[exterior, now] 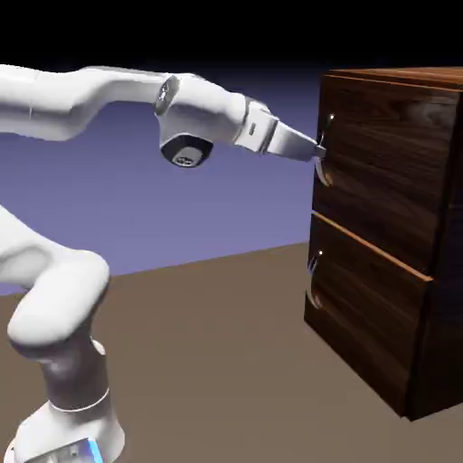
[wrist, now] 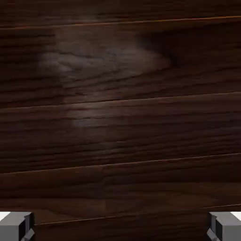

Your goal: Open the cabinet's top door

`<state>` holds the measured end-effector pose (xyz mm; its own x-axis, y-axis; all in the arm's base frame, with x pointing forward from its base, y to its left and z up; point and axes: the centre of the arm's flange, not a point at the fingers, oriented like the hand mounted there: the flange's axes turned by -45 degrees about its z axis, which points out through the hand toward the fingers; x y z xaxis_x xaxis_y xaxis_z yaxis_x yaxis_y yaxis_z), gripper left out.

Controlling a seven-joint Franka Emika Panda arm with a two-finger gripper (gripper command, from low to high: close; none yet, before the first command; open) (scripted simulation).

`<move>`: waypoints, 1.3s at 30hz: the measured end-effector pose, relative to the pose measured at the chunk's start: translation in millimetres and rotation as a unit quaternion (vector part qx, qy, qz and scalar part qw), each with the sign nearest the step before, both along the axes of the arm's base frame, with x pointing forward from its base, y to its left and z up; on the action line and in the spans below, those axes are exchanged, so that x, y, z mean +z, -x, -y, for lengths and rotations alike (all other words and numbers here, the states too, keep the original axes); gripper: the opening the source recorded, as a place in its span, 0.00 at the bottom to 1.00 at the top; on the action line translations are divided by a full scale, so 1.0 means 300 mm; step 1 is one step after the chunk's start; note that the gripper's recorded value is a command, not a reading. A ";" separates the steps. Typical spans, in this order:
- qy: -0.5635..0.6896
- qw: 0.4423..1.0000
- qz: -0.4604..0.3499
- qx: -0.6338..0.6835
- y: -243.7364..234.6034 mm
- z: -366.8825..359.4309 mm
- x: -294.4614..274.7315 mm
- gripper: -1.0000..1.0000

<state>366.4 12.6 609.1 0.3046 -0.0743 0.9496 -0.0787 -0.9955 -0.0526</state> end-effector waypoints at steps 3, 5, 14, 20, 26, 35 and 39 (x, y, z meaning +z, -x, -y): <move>0.001 1.000 0.021 0.000 0.003 -0.033 0.014 0.50; 0.003 0.999 0.034 0.000 0.002 -0.058 0.019 0.50; 0.012 0.996 0.086 0.005 -0.027 -0.185 -0.003 0.50; 0.020 0.993 0.114 0.008 -0.073 -0.277 -0.061 0.50; 0.028 0.990 0.136 0.011 -0.138 -0.367 -0.153 0.50; 0.037 0.987 0.155 0.010 -0.286 -0.471 -0.327 0.50; 0.036 0.987 0.155 0.010 -0.415 -0.462 -0.327 0.00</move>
<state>490.9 151.4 510.9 0.0000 0.0000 1.0000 -0.0494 -0.9988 0.0000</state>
